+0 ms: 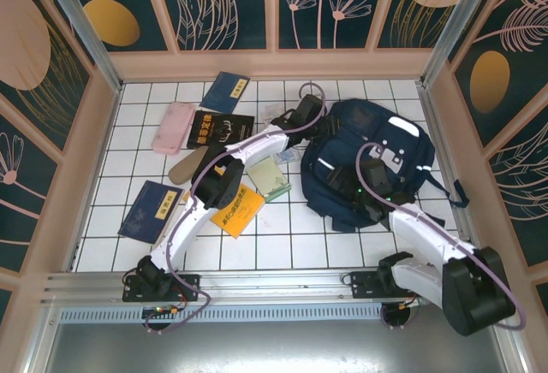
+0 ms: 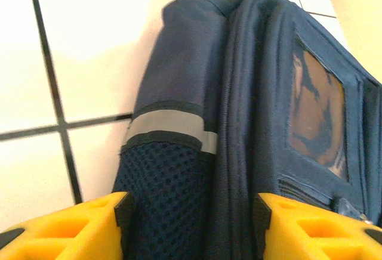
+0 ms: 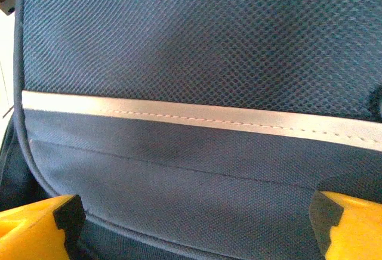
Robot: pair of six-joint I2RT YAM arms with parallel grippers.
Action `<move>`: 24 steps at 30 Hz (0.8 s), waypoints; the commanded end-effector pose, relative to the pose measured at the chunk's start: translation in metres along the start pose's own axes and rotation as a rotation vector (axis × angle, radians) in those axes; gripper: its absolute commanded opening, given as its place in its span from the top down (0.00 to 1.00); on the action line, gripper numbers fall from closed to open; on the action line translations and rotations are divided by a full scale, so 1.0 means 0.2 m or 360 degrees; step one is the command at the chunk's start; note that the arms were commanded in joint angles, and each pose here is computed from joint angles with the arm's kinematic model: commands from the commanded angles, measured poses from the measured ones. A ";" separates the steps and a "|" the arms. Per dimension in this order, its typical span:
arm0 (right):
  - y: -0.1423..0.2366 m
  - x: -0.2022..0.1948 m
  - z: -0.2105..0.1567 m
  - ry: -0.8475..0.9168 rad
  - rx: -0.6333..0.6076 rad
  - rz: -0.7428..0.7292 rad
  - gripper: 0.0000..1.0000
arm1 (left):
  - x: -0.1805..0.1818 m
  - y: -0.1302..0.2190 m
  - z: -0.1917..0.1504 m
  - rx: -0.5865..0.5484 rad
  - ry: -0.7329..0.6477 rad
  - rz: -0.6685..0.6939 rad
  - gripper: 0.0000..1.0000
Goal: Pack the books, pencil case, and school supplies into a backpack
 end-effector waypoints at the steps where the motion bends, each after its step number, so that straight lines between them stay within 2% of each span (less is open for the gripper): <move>1: -0.08 0.12 0.02 -0.0006 0.0066 0.0165 0.01 | 0.06 0.08 0.17 -0.0014 0.0015 0.0036 0.40; 5: -0.16 0.22 0.08 0.0078 0.0085 0.0165 0.01 | 0.02 0.27 0.31 -0.0124 -0.0044 0.0051 0.33; 9: -0.22 0.29 0.13 0.0121 0.0090 0.0201 0.01 | -0.01 0.42 0.33 -0.0136 -0.0067 0.0101 0.32; 15: -0.14 0.36 0.25 0.0210 -0.0038 0.0159 0.01 | 0.11 0.65 0.19 -0.0090 0.0073 0.0281 0.30; 21: -0.02 0.25 0.36 0.0217 -0.0189 0.0035 0.01 | 0.20 0.77 -0.05 0.0071 0.0274 0.0253 0.28; 24: 0.00 0.16 0.39 0.0180 -0.0209 -0.0009 0.01 | 0.15 0.76 -0.15 0.0165 0.0320 0.0149 0.21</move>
Point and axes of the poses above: each hand's point on the last joint's axis, 136 mm out from that joint toward the fingers, its own y axis back along the fingers, its own x axis along the line the jaws close on, z = x × y, the point moved 10 cm from there along y, back along the fingers, and after that the axes turned 7 degrees about y, right-handed, at the moved point
